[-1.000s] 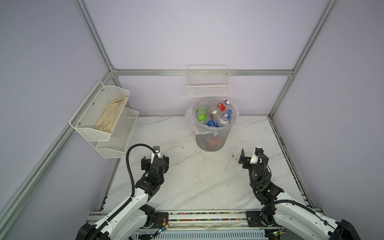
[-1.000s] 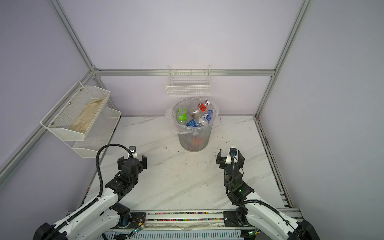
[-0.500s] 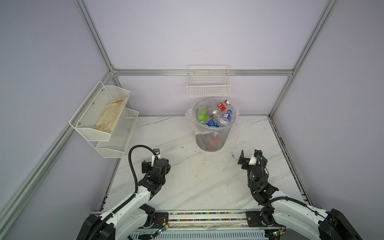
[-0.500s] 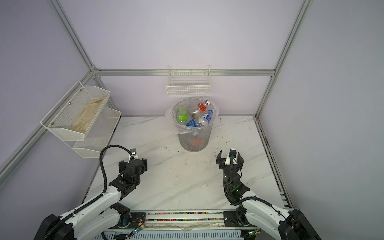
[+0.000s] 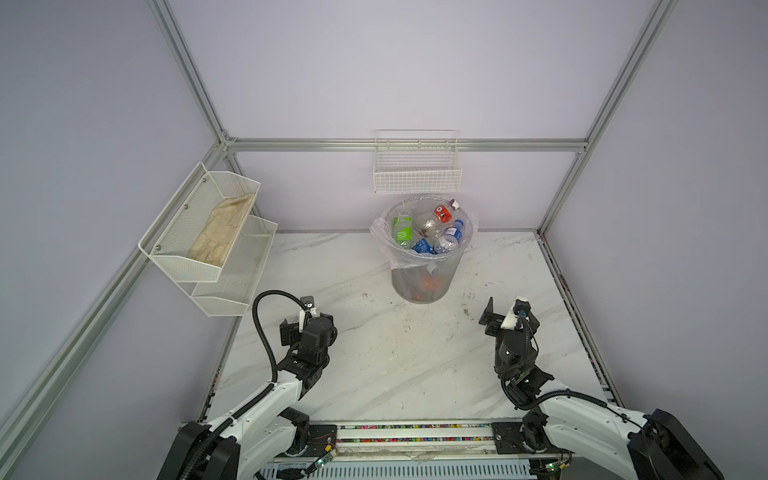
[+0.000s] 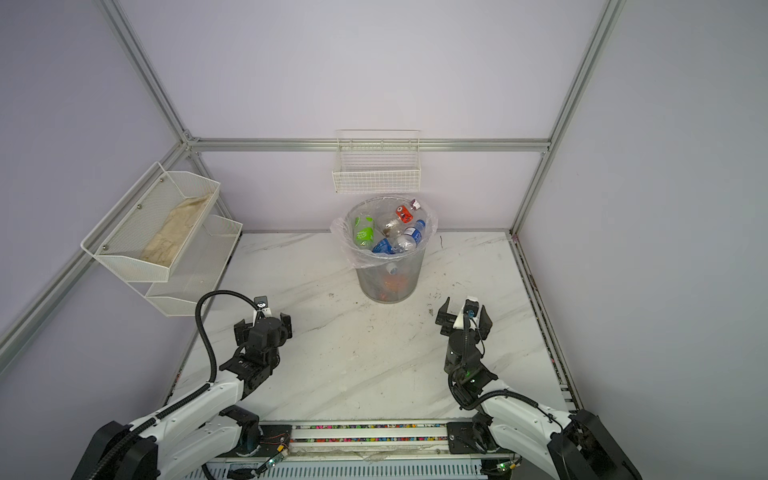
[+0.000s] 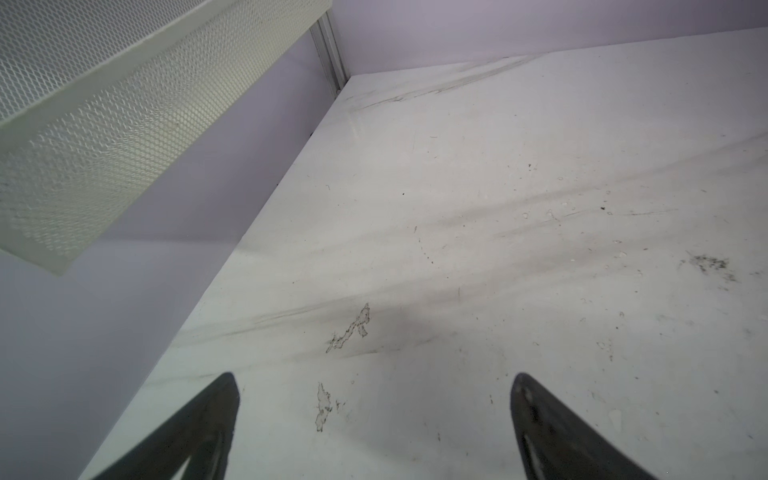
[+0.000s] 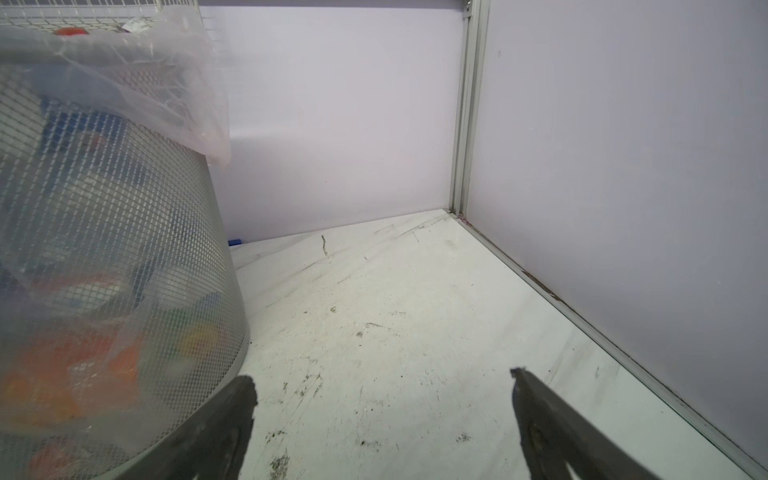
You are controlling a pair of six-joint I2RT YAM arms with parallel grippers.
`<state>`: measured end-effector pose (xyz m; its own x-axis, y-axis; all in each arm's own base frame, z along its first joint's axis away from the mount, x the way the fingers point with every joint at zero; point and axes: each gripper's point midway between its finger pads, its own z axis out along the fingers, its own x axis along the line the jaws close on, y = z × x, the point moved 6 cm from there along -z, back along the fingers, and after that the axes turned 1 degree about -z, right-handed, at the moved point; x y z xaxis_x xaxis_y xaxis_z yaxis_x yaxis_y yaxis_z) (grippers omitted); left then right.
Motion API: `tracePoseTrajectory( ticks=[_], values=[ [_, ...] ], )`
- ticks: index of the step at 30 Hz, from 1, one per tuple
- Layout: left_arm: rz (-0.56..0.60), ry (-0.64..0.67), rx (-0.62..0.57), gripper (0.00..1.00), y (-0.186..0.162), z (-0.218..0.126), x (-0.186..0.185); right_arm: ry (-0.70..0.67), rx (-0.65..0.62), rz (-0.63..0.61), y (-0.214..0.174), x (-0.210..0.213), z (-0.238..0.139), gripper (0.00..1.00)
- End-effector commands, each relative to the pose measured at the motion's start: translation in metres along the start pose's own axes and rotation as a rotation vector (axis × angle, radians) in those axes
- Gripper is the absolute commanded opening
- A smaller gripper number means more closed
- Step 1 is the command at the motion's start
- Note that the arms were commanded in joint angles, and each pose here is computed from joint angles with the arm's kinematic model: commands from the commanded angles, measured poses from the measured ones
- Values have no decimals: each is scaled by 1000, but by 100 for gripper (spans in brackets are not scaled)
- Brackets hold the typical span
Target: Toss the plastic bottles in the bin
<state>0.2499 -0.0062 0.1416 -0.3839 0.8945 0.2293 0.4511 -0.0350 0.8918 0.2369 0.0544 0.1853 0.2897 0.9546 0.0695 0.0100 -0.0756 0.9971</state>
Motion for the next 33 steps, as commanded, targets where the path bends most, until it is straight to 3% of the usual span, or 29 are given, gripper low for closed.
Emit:
tracePoseTrajectory(
  ticks=[1,15,21,27,29,33],
  values=[
    [-42,-21,-46,100,17,11,-6,-70,-86,131,8,-13,5,97],
    [-15,-37,-87,100,33,35,-23,-81,-84,142,1,-6,55,97],
    [-28,-51,-114,100,40,47,-23,-82,-66,92,-9,6,72,97],
    [-11,-55,-154,100,47,57,-23,-93,-81,53,-8,8,75,97],
    [-14,-49,-176,100,48,58,-20,-104,-74,-48,-6,4,71,97],
    [-31,-59,-215,100,53,60,-19,-93,-90,-47,-5,-3,69,97]
  ],
)
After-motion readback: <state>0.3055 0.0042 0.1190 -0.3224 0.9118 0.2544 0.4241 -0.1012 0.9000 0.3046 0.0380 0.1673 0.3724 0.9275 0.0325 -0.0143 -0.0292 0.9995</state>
